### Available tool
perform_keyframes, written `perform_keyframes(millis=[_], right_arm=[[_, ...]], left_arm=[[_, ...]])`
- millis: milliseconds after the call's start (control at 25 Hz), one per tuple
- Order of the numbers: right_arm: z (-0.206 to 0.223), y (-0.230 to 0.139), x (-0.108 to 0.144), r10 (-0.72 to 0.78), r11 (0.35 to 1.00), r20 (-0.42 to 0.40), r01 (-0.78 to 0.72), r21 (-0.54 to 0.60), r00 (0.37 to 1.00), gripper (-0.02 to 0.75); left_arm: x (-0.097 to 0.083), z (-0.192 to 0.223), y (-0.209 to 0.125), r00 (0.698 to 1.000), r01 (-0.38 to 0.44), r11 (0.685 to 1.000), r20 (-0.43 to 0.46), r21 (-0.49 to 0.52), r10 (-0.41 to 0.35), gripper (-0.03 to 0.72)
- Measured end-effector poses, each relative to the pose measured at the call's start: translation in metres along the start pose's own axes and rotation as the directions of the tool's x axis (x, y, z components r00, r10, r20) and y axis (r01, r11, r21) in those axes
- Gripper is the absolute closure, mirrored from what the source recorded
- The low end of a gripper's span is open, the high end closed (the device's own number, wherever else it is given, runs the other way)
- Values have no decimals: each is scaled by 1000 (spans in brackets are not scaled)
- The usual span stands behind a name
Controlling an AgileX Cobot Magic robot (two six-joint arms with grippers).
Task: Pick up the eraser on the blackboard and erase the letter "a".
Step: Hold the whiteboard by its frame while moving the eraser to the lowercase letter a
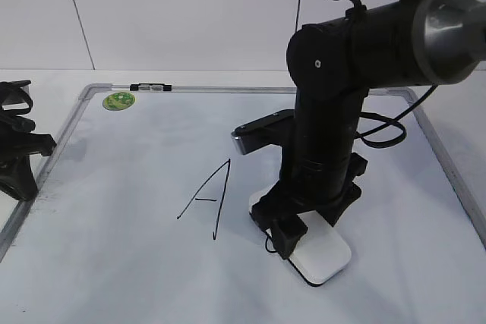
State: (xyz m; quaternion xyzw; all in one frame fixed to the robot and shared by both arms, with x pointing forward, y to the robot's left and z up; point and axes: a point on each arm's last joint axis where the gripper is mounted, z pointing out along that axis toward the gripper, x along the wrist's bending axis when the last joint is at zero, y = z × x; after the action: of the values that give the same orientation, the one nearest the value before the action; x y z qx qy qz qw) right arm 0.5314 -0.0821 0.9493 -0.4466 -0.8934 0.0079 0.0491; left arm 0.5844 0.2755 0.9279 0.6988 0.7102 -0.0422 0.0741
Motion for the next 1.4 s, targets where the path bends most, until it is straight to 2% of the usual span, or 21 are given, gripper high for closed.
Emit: perform_keyframes(millis=[560,1000,1400], right_arm=[[4,-4,41,-115,993,0,115,39,993,178],[-12,-11,47,-128,992,13,128,0,992,179],[-62,-16,33,-43,982,199,78,-174,979,179]], left_arm=[[0,0,0,1000,0,1000,0,-2,0,665],[0,0,0,1000,0,1000,0,-2,0,659],[0,0,0,1000,0,1000,0,-2,0,656]])
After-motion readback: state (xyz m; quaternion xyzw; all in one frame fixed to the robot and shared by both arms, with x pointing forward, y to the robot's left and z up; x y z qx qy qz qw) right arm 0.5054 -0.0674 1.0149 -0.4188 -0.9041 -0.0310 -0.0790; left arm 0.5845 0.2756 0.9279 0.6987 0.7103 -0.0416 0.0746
